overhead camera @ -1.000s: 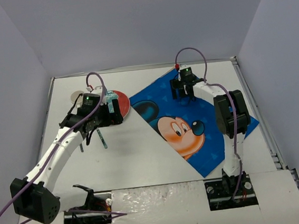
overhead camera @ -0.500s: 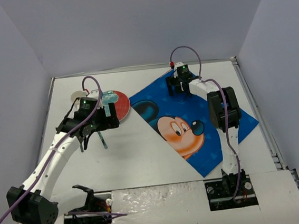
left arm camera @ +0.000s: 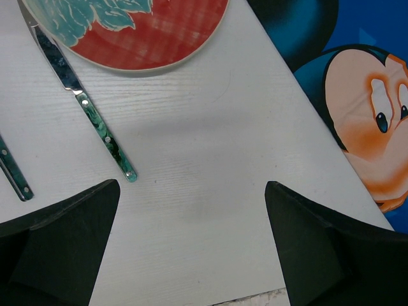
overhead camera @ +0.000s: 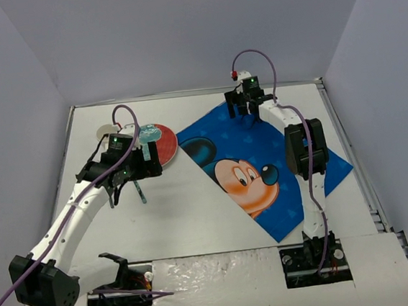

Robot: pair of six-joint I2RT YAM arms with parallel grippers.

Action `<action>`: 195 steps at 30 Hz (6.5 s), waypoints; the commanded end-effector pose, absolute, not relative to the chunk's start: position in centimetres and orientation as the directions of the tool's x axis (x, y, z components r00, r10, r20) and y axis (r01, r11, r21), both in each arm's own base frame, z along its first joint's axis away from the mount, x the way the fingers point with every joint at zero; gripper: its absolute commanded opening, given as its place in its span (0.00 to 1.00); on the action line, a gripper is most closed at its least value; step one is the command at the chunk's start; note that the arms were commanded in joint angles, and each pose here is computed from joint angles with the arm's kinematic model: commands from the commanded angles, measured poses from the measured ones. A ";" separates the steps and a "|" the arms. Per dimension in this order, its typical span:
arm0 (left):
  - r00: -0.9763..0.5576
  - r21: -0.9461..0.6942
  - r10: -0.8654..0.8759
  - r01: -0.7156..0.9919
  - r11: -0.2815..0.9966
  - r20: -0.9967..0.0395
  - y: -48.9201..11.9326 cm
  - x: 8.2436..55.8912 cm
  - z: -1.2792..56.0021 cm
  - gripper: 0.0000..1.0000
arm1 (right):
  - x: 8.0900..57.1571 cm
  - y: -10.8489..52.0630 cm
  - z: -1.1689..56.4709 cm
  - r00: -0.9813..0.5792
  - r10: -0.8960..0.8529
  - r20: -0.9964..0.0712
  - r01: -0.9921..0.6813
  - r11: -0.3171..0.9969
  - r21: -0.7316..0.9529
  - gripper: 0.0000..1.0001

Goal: Set the dinner table for one person

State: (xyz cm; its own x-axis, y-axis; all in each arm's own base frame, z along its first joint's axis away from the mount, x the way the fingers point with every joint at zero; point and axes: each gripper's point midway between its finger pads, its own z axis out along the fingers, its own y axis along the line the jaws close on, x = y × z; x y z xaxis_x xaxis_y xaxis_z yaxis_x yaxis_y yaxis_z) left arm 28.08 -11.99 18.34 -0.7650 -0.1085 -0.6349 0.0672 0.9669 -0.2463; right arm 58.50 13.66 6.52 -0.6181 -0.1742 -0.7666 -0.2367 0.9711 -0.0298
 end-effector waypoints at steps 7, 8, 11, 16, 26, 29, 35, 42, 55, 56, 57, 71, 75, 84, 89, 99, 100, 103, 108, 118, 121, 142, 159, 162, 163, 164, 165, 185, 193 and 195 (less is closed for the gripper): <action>-0.712 -0.267 -0.138 0.072 0.961 -0.689 -11.8 28.8 21.1 0.95 | 59.2 13.3 5.5 -0.635 -0.129 -0.762 -0.212 0.977 0.011 0.84; -0.712 -0.266 -0.138 0.071 0.961 -0.689 -11.8 28.8 21.1 0.95 | 59.4 13.3 5.3 -0.637 -0.122 -0.761 -0.208 0.978 0.017 0.84; -0.711 -0.262 -0.138 0.067 0.963 -0.689 -11.7 28.7 21.1 0.95 | 60.0 13.5 4.0 -0.647 -0.110 -0.755 -0.206 0.978 0.034 0.84; -0.710 -0.247 -0.134 0.058 0.967 -0.691 -11.2 28.3 21.3 0.96 | 60.4 14.3 1.2 -0.703 -0.068 -0.708 -0.190 0.977 0.096 0.85; -0.702 -0.225 -0.130 0.044 0.973 -0.701 -10.3 27.8 21.5 0.96 | 63.2 15.3 1.4 -0.675 -0.036 -0.737 -0.194 0.972 0.130 0.88; -0.700 -0.233 -0.139 0.040 0.972 -0.701 -10.4 28.0 21.5 0.96 | 64.3 15.6 4.2 -0.629 -0.030 -0.776 -0.209 0.969 0.132 0.89; -0.676 -0.307 -0.216 0.016 0.951 -0.704 -11.3 29.3 20.7 0.95 | 64.0 16.1 16.9 -0.473 -0.003 -0.881 -0.257 0.957 0.134 0.92; -0.603 -0.509 -0.398 0.015 0.861 -0.691 -13.1 31.5 21.2 0.97 | 56.4 16.2 33.6 -0.256 0.087 -0.963 -0.360 0.916 0.178 1.00; -0.570 -0.533 -0.456 -0.036 0.845 -0.684 -11.6 30.5 20.1 0.97 | 39.7 19.2 33.5 -0.402 0.365 -0.840 -0.513 0.670 0.537 1.00; -0.573 -0.510 -0.439 -0.041 0.859 -0.692 -11.2 30.1 20.1 0.97 | 38.8 19.9 33.1 -0.423 0.378 -0.823 -0.528 0.635 0.563 1.00; -0.577 -0.480 -0.410 -0.035 0.877 -0.707 -10.8 29.8 20.1 0.97 | 38.1 20.4 32.6 -0.439 0.394 -0.808 -0.533 0.609 0.587 1.00; -0.623 -0.300 -0.252 -0.029 0.954 -0.741 -7.3 24.2 20.7 0.97 | 34.1 29.5 22.4 -0.656 0.417 -0.629 -0.463 0.436 0.772 0.96; -0.628 -0.218 -0.228 -0.094 0.971 -0.744 -5.3 23.1 20.5 0.97 | 34.8 33.8 20.3 -0.705 0.425 -0.567 -0.441 0.364 0.821 0.96; -0.601 -0.164 -0.216 -0.141 0.976 -0.769 -3.5 21.8 21.9 0.97 | 37.2 41.2 17.6 -0.797 0.433 -0.421 -0.373 0.195 0.907 0.91; -0.605 -0.170 -0.213 -0.128 0.977 -0.767 -3.7 21.7 22.3 0.97 | 38.6 43.3 14.7 -0.812 0.477 -0.335 -0.289 0.169 0.942 0.91; -0.599 -0.172 -0.206 -0.114 0.978 -0.774 -3.8 21.4 23.1 0.97 | 39.8 45.2 11.4 -0.812 0.508 -0.285 -0.203 0.212 0.956 0.88; -0.599 -0.173 -0.204 -0.110 0.979 -0.775 -3.9 21.4 23.1 0.97 | 39.7 45.1 11.4 -0.809 0.510 -0.293 -0.202 0.228 0.953 0.88; -0.598 -0.174 -0.202 -0.105 0.979 -0.776 -4.1 21.5 23.1 0.97 | 40.2 44.7 10.4 -0.794 0.527 -0.304 -0.184 0.268 0.946 0.88; -0.595 -0.174 -0.195 -0.094 0.980 -0.780 -4.2 21.4 23.4 0.97 | 41.5 44.3 8.5 -0.760 0.593 -0.266 -0.097 0.301 0.949 0.88; -0.584 -0.170 -0.186 -0.084 0.982 -0.790 -4.3 21.2 24.2 0.97 | 43.9 44.2 5.9 -0.701 0.674 -0.233 0.028 0.353 0.935 0.86; -0.584 -0.171 -0.185 -0.080 0.982 -0.790 -4.4 21.2 24.2 0.97 | 44.3 44.4 4.9 -0.698 0.676 -0.236 0.059 0.383 0.922 0.83; -0.578 -0.172 -0.177 -0.064 0.983 -0.797 -4.7 21.4 24.3 0.97 | 43.9 43.9 5.7 -0.729 0.642 -0.237 0.017 0.363 0.932 0.00; -0.567 -0.204 -0.184 -0.030 0.979 -0.803 -6.4 24.2 23.9 0.97 | 41.6 36.3 21.2 -0.710 0.655 -0.259 -0.209 0.156 0.965 0.00; -0.564 -0.208 -0.184 -0.022 0.978 -0.805 -6.9 25.3 23.7 0.97 | 40.6 33.2 19.9 -0.714 0.638 -0.290 -0.206 0.204 0.957 0.00; -0.559 -0.210 -0.184 -0.018 0.978 -0.809 -7.0 25.6 23.8 0.97 | 40.2 32.0 19.9 -0.719 0.628 -0.299 -0.209 0.215 0.954 0.00; -0.560 -0.210 -0.182 -0.015 0.978 -0.808 -7.1 25.8 23.8 0.97 | 39.9 31.3 20.3 -0.720 0.622 -0.308 -0.221 0.215 0.951 0.00; -0.562 -0.209 -0.179 -0.013 0.978 -0.807 -7.2 26.0 23.7 0.97 | 39.5 30.7 20.7 -0.720 0.616 -0.318 -0.236 0.213 0.948 0.00; -0.578 -0.195 -0.148 0.020 0.981 -0.802 -8.2 28.3 22.6 0.97 | 36.6 10.7 17.3 -0.577 0.720 -0.386 -0.160 0.364 0.918 0.00; -0.580 -0.188 -0.137 0.028 0.982 -0.803 -8.3 28.4 22.6 0.97 | 35.7 8.6 15.3 -0.541 0.740 -0.399 -0.148 0.383 0.912 0.00; -0.581 -0.189 -0.137 0.030 0.982 -0.802 -8.4 28.4 22.5 0.97 | 35.8 8.5 15.0 -0.536 0.739 -0.407 -0.168 0.379 0.910 0.00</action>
